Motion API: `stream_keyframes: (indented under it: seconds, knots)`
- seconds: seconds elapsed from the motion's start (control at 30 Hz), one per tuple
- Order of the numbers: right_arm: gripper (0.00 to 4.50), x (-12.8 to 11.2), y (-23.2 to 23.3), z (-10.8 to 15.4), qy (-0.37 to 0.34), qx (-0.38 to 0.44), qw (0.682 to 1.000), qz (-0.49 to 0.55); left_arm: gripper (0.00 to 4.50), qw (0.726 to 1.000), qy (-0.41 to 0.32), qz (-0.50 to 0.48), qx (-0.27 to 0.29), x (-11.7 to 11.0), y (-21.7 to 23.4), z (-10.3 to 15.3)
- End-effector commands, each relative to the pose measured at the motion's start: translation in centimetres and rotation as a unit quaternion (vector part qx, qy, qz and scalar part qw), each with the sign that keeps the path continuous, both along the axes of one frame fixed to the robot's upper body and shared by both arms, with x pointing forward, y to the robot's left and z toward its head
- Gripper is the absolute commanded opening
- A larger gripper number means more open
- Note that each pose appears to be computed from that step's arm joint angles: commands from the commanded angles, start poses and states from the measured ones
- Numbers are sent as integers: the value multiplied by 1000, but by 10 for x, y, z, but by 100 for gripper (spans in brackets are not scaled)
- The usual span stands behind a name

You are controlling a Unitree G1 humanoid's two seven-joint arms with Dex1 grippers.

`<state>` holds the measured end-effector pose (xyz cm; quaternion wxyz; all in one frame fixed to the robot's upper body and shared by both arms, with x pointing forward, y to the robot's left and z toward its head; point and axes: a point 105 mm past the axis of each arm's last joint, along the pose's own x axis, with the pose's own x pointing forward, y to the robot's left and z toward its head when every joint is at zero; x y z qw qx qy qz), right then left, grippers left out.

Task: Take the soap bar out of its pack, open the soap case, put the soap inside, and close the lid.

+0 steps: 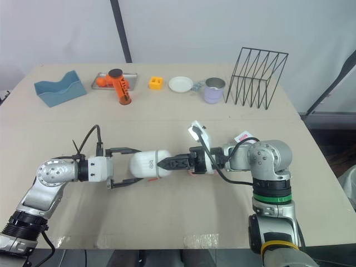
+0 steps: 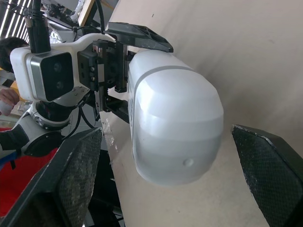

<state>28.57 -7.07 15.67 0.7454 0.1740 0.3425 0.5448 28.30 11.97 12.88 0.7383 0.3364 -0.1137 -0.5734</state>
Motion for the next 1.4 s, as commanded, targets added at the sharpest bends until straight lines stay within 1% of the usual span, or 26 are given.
stream_keyframes:
  seconds: [0.03, 0.17, 0.27, 0.37, 0.4, 0.43, 0.83, 1.4]
  knots:
    - [450, -2, 2, 9, -11, 14, 1000, 11, 389, 999, -29, -9, -10, -1, -6, 12]
    - [450, -2, 3, 7, -7, 9, 1000, 11, 389, 999, -29, -9, -12, 0, -8, 12]
    - [376, -2, 2, 6, -5, 6, 1000, 11, 382, 999, -29, -7, -12, 0, -8, 11]
    - [252, -1, 2, 5, -3, 6, 1000, 10, 382, 1000, -29, -6, -12, 1, -8, 10]
    - [197, -1, 1, 5, -2, 4, 1000, 9, 382, 1000, -29, -5, -11, 1, -8, 10]
    - [191, -1, 1, 5, -2, 3, 1000, 9, 382, 1000, -28, -4, -10, 1, -8, 10]
    - [191, -2, 0, 2, 1, -2, 1000, 8, 382, 1000, -24, -4, -10, 1, -9, 8]
    - [191, -11, -4, 12, 3, 43, 998, 44, 382, 999, 7, 20, -40, 2, -3, 4]
